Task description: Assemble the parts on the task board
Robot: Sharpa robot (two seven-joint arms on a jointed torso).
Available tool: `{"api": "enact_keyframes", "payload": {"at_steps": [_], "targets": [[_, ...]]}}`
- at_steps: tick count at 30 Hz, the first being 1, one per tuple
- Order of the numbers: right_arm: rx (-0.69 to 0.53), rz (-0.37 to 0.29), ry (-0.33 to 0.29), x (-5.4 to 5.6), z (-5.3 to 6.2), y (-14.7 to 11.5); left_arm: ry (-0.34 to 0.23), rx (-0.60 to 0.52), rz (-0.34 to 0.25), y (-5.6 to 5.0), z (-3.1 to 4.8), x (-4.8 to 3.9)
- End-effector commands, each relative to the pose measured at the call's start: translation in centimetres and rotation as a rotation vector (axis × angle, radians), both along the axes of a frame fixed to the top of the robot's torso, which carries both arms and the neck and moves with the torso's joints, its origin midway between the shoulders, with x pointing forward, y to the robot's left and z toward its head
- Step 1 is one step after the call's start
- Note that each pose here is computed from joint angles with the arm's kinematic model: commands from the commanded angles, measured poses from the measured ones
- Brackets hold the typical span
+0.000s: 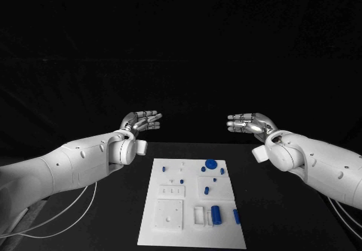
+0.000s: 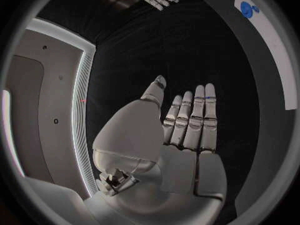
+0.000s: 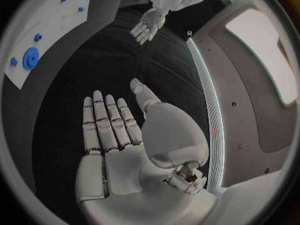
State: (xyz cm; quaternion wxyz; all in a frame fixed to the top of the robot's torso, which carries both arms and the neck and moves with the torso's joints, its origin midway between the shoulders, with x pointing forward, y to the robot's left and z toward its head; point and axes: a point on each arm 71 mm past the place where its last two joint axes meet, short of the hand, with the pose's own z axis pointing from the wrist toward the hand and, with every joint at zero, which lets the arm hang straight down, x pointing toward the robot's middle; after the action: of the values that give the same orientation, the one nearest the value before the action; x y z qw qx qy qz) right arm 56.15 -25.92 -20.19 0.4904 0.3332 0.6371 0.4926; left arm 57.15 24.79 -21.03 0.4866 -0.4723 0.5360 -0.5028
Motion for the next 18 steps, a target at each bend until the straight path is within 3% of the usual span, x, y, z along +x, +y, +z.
{"api": "enact_keyframes", "payload": {"at_steps": [1,10,18], "targets": [[-0.292,0.117,-0.137,-0.3,0.2,1.1,-0.029,0.016,-0.075,-0.5,0.84,-0.23],[-0.563,0.253,-0.247,-1.2,0.5,3.5,-0.068,0.053,-0.14,-0.8,3.03,-1.49],[-0.772,0.306,-0.34,-2.0,0.8,5.3,-0.074,0.055,-0.205,-1.0,4.28,-3.12]]}}
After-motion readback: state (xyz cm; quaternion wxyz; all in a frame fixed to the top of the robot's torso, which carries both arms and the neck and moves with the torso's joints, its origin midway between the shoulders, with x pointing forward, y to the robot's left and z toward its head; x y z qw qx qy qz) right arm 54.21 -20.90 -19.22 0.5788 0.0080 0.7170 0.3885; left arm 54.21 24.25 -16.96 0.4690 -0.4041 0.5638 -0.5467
